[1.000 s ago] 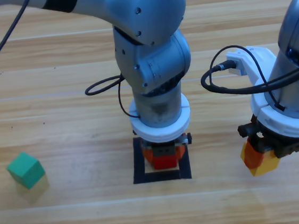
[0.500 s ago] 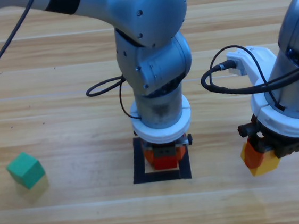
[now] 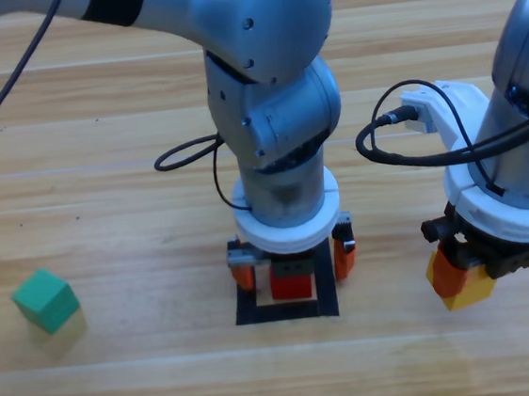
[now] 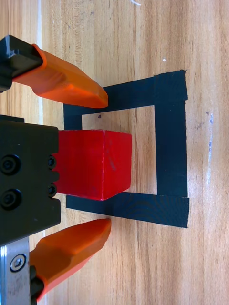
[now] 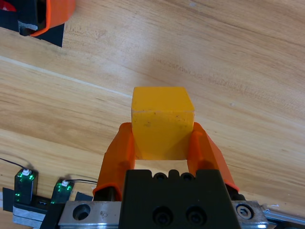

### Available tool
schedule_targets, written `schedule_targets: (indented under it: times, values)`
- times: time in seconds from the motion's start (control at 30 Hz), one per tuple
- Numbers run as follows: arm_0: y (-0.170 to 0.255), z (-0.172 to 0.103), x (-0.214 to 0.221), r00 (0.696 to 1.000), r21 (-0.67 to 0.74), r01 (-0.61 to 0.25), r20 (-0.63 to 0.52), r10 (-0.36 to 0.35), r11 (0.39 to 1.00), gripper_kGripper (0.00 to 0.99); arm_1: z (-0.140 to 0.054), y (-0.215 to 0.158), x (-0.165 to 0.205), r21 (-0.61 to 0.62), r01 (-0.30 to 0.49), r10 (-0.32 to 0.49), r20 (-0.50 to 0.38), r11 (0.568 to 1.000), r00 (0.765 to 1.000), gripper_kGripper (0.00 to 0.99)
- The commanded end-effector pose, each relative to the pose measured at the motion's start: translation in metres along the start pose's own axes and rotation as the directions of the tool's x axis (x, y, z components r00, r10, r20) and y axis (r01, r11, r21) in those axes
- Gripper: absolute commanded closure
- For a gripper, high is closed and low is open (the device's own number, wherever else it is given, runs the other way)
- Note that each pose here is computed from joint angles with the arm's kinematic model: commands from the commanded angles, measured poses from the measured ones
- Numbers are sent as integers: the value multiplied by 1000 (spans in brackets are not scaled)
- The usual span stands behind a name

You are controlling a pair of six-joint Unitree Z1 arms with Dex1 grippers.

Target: Stack the blocks in the rectangular block: red at the bottom, yellow in the middle, green on top

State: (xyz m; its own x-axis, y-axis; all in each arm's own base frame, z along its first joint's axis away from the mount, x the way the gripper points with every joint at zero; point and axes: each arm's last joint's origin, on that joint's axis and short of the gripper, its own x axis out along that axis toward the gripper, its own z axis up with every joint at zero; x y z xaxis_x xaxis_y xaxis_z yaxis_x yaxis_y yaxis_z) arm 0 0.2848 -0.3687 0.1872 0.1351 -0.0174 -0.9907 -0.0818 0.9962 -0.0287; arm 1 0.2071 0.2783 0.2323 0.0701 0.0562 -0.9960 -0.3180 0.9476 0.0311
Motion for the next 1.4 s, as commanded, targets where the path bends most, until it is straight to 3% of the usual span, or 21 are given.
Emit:
schedule_targets:
  times: [0.03,0.2,0.4,0.57,0.67,0.77,0.93,1.17,1.4]
  values:
    - [-6,-9,19,999,20,-33,-11,33,999,19,-5,0,-2,-16,18,-18,5,1000,1000,746]
    - [-2,-6,-15,999,5,19,41,-19,1000,14,-5,-1,-8,0,10,-10,19,1000,1000,746]
    - [38,2,-128,974,-40,153,173,-144,987,16,-4,0,-19,44,10,-12,32,999,999,746]
    - [121,-31,-232,930,-62,225,312,-196,972,13,4,6,-28,99,17,-21,45,995,999,748]
    - [171,-55,-263,902,-46,234,382,-199,971,16,13,16,-29,127,6,-11,44,992,999,748]
    - [209,-75,-258,899,-41,169,416,-137,985,19,26,31,-24,170,-22,19,19,985,1000,746]
    - [226,-86,-233,910,-43,66,413,-42,997,17,42,57,-14,230,-43,47,-13,972,999,746]
    - [266,-115,-226,856,34,146,496,-144,989,21,60,95,-2,265,-3,16,-46,964,999,745]
    - [263,-115,-223,855,138,123,488,-176,983,21,72,119,16,283,33,-15,-68,959,998,743]
